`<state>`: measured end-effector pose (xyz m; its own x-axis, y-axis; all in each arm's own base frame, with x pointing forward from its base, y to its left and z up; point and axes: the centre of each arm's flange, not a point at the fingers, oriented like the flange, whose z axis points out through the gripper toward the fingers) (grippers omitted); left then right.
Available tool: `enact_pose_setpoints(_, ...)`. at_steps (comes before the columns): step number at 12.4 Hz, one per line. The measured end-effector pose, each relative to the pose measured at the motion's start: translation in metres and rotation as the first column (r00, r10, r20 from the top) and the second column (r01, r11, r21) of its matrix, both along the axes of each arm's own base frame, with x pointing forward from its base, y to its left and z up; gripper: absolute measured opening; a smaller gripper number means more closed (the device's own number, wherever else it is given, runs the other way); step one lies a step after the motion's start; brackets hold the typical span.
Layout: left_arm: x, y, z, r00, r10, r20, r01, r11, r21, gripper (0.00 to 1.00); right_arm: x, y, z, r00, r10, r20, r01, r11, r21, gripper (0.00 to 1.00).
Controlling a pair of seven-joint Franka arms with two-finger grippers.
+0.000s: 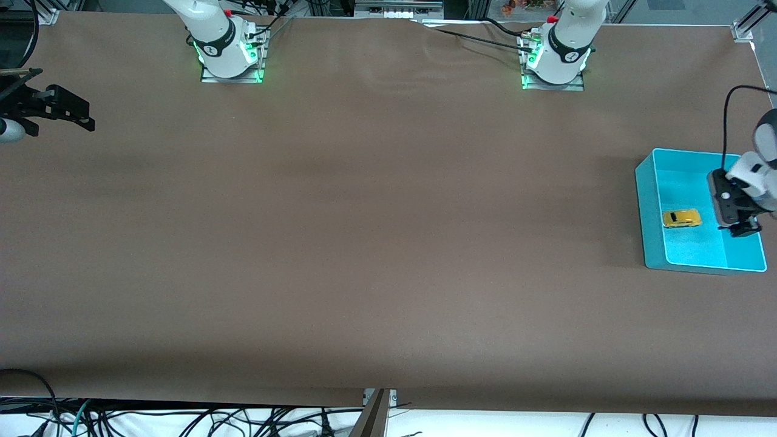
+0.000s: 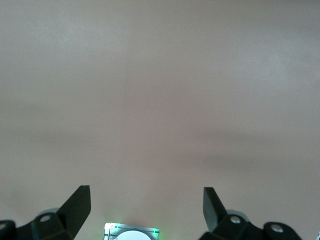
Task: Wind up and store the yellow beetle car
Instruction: 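Open the left gripper to release the car in the tray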
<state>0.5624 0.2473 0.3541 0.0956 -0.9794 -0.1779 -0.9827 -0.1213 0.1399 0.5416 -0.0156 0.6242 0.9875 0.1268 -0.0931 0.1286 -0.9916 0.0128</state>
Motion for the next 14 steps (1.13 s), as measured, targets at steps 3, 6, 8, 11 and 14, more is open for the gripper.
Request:
enact_pose_setpoints(3,0.022,-0.067,0.102,0.991,0.128,-0.035,-0.128,0.992,0.013,1.0,0.0,0.0,0.0,1.0,0.0,0.0,0.0,1.0,0.0,1.0)
enact_pose_setpoints(6,0.034,-0.152,0.147,0.95,0.309,-0.031,-0.31,0.951,-0.018,1.0,0.0,-0.001,-0.001,1.0,-0.001,-0.002,0.001,1.0,0.0,1.0)
enact_pose_setpoints(8,0.033,-0.196,0.15,0.891,0.45,-0.058,-0.453,0.89,-0.048,1.0,0.001,-0.001,-0.002,1.0,-0.001,-0.003,0.001,1.0,0.0,1.0)
enact_pose_setpoints(11,0.032,-0.261,0.162,0.803,0.595,-0.033,-0.596,0.802,-0.034,1.0,0.001,-0.001,-0.003,1.0,-0.001,-0.005,0.001,1.0,0.0,1.0)
enact_pose_setpoints(14,0.019,-0.328,0.195,0.712,0.697,0.081,-0.698,0.716,-0.015,1.0,0.002,-0.001,-0.003,1.0,-0.002,-0.005,0.002,1.0,0.0,1.0)
